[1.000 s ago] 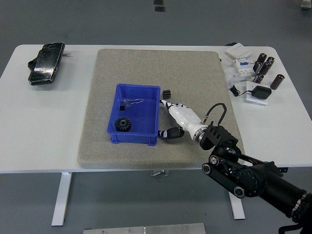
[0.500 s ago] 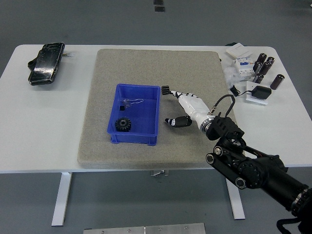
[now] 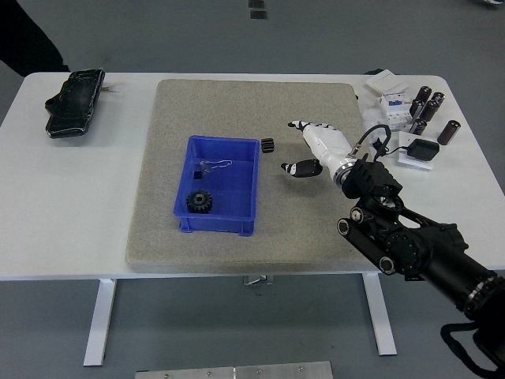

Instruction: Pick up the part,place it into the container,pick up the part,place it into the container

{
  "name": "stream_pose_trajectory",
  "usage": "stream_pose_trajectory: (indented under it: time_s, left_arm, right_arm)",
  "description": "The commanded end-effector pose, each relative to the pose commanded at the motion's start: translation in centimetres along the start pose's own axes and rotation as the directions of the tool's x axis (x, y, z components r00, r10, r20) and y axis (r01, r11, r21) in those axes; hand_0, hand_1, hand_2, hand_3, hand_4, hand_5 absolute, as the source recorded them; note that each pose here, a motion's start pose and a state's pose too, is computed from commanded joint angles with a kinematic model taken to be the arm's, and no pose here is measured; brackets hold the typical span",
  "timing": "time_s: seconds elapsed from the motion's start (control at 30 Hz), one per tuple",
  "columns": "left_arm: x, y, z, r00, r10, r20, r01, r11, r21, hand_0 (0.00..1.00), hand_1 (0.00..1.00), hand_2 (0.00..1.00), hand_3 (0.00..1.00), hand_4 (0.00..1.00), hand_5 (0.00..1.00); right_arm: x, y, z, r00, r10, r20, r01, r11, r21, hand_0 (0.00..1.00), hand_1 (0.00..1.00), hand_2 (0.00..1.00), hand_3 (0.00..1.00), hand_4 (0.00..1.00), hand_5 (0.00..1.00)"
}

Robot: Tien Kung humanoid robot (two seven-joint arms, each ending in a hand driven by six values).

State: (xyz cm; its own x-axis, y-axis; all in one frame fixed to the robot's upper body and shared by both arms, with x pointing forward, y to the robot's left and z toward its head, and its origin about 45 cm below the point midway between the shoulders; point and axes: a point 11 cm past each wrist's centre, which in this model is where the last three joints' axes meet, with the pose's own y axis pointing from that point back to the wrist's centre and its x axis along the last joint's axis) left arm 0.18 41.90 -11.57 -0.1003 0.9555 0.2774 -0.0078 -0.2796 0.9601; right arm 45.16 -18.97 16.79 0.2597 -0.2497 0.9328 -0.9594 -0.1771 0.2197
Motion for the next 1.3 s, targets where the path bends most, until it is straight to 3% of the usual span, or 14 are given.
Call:
stream_pose_trajectory:
  time_s: [0.37, 0.67, 1.0, 1.3]
  left_arm:
    - [0.4, 0.0, 0.2, 1.0, 0.006, 0.006, -0.006, 1.0, 0.0, 0.64, 0.617, 0.583, 0.596, 0.641, 0.26]
    - [0.4, 0.0, 0.2, 1.0, 0.006, 0.005, -0.006, 1.0, -0.001, 0.64, 0.618, 0.583, 0.596, 0.639, 0.257]
    - [0.2, 0.0, -0.2, 1.0, 0.004, -0.002, -0.004, 1.0, 0.004, 0.64, 0.618, 0.583, 0.597, 0.638, 0.252]
    - [0.0, 0.0, -0.5, 1.0, 0.0, -0.005, 0.0, 1.0, 0.007, 0.64, 0.618, 0.583, 0.596, 0.638, 0.252]
  right_arm:
    - [0.7, -2.2, -0.5, 0.987, -0.053, -0.152, 0.049, 0.998, -0.031, 0.924, 0.832, 0.872, 0.892, 0.806, 0.278]
    - [0.7, -2.6, -0.8, 0.977, -0.073, -0.2, 0.065, 0.997, -0.045, 0.935, 0.845, 0.885, 0.894, 0.798, 0.269]
    - [4.0, -2.4, 2.8, 0.985, -0.023, -0.173, 0.004, 0.994, -0.105, 0.925, 0.84, 0.888, 0.894, 0.78, 0.243]
    - [4.8, -1.3, 5.4, 0.991, -0.013, -0.131, -0.006, 0.99, -0.143, 0.925, 0.837, 0.888, 0.898, 0.778, 0.238]
